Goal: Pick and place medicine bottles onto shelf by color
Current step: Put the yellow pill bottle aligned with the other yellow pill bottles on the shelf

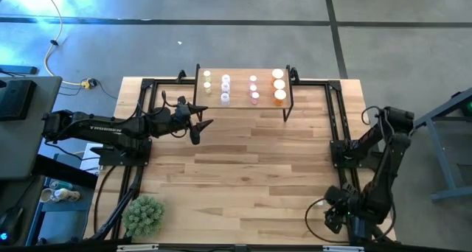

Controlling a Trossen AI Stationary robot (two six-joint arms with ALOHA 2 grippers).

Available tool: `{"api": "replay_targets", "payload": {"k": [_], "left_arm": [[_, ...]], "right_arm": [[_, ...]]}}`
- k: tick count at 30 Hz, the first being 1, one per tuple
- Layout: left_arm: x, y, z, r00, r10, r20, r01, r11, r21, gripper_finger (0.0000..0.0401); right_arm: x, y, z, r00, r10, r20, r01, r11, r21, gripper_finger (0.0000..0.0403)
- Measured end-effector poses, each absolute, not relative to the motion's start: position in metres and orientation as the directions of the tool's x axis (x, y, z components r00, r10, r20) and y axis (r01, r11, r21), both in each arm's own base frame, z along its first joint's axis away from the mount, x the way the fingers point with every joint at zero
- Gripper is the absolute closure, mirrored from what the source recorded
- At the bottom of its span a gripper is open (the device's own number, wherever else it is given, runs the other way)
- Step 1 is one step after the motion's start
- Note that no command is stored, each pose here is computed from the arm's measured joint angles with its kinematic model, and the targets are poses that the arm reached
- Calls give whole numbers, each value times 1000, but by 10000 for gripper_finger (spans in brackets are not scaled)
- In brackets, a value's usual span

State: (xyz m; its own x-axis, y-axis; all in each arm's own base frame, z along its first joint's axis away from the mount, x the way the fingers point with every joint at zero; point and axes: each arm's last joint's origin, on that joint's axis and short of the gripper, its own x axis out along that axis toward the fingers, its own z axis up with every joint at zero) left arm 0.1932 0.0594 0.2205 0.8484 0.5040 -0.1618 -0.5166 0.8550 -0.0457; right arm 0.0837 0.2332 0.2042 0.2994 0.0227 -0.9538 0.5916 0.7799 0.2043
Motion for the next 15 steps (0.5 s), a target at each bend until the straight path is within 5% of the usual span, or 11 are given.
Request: {"api": "replay_targets", "payload": {"k": [15], "left_arm": [[193, 59, 220, 848, 504, -162, -517, 855, -48, 130]], "right_arm": [[83, 256, 145, 336, -187, -923, 612, 788, 63, 206]]}}
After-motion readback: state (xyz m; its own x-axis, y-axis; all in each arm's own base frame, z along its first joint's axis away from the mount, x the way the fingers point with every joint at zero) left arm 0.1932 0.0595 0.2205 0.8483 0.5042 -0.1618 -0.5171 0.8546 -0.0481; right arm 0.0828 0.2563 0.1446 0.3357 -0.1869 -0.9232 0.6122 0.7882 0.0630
